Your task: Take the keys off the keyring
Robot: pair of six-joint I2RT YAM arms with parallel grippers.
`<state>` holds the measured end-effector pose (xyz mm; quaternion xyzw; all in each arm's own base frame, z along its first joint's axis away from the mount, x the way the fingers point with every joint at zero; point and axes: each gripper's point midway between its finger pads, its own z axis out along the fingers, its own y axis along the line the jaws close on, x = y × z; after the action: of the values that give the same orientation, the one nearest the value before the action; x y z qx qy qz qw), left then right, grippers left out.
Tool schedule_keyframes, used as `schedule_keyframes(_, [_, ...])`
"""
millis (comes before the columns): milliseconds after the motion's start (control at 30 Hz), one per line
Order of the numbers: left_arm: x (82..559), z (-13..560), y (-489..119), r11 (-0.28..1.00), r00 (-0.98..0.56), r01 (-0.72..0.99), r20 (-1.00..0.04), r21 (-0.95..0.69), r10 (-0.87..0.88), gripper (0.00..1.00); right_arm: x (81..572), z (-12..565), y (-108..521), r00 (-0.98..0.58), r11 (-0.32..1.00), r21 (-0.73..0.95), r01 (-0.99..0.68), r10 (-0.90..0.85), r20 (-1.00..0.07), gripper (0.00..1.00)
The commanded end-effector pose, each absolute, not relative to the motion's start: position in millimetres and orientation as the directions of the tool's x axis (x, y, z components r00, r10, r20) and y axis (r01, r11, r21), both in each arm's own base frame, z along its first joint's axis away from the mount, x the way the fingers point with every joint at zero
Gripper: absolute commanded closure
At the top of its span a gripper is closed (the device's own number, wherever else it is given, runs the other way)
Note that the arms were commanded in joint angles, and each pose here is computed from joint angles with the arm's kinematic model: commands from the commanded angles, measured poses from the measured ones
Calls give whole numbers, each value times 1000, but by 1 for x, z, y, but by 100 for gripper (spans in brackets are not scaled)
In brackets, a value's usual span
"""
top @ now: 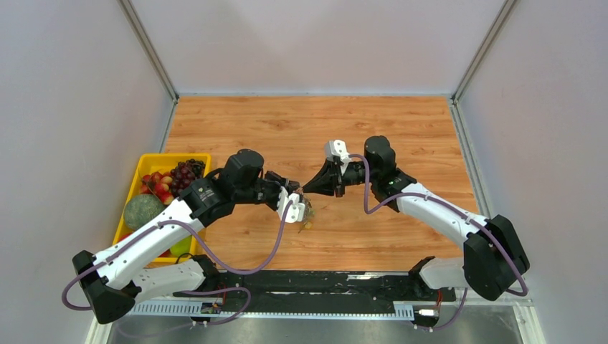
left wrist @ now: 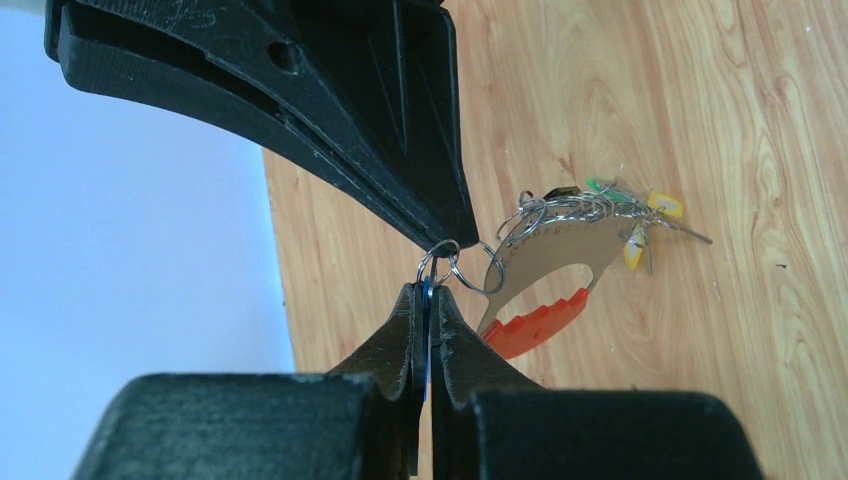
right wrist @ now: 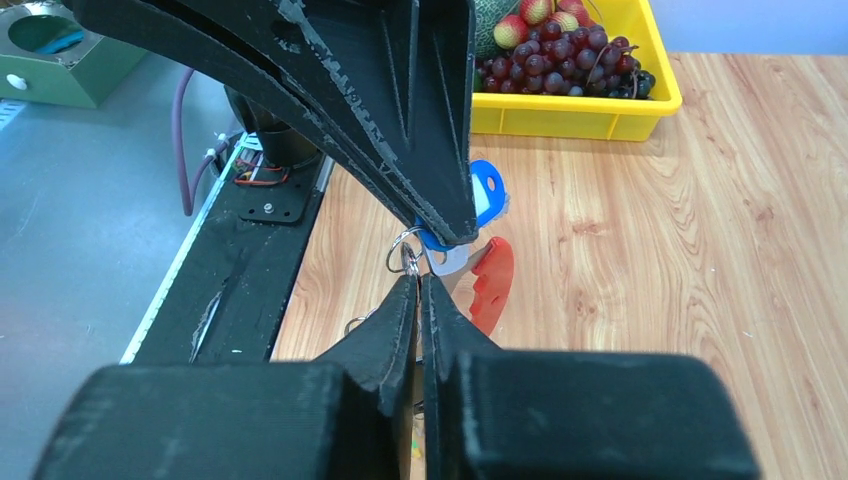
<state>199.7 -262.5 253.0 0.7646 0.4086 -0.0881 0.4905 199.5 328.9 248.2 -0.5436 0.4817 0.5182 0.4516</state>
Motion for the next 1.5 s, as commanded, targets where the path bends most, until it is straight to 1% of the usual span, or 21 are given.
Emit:
schedule_keyframes(0, [197, 274, -267, -174, 701, 665, -527, 726, 481, 100, 198, 263, 334, 51, -155, -46, -987, -32, -998, 97])
schedule_keyframes(67, [197, 275, -267, -169, 702, 662, -526, 730, 480, 100, 198, 261, 333, 49, -152, -43, -987, -38, -998, 100])
schedule_keyframes(200, [197, 275, -266, -166, 702, 661, -525, 732, 481, 100, 201, 262, 332, 48, -122, -42, -992, -41, -998, 100])
schedule_keyframes(400, [198, 275, -266, -166, 702, 660, -522, 733, 484, 100, 215, 269, 326, 48, 1, -48, -999, -38, -998, 100])
schedule_keyframes(567, [198, 274, -267, -169, 701, 662, -524, 730, 483, 100, 217, 278, 318, 43, 23, -43, -999, 5, -999, 100])
schedule_keyframes(700, [197, 273, -267, -171, 701, 663, -526, 729, 482, 100, 221, 287, 310, 45, 68, -41, -997, 48, -998, 100])
schedule_keyframes(833, [198, 274, -267, -170, 701, 663, -526, 729, 481, 100, 223, 283, 307, 31, 72, -28, -997, 39, -999, 100])
schedule_keyframes(867, [198, 274, -267, -168, 701, 663, -525, 730, 482, 100, 221, 280, 307, 19, 59, -17, -998, 32, -999, 99])
schedule_keyframes(900, [198, 275, -267, -167, 701, 663, -526, 730, 482, 100, 219, 276, 308, 8, 45, -7, -999, 24, -1000, 93])
schedule_keyframes(933, [198, 275, -267, -166, 703, 661, -525, 732, 480, 100, 217, 272, 308, 1, 32, 0, -999, 14, -1000, 79])
schedule_keyframes(967, [198, 275, -267, -165, 703, 661, -526, 732, 479, 100, 216, 269, 308, -1, 21, 2, -1000, 6, -1000, 71])
schedule_keyframes(1033, [197, 276, -267, -165, 704, 660, -527, 733, 476, 100, 213, 265, 308, 6, 3, -6, -1000, -1, -1000, 63])
schedule_keyframes(1100, [196, 276, -268, -167, 707, 659, -528, 733, 470, 100, 206, 267, 308, 20, -38, -20, -999, 1, -1000, 62])
schedule_keyframes(1267, [192, 278, -270, -177, 717, 657, -535, 733, 447, 100, 194, 267, 312, 41, -126, -41, -991, 1, -999, 62])
schedule_keyframes(1467, [190, 279, -271, -178, 721, 655, -538, 734, 436, 100, 189, 263, 324, 47, -166, -42, -985, -21, -999, 62])
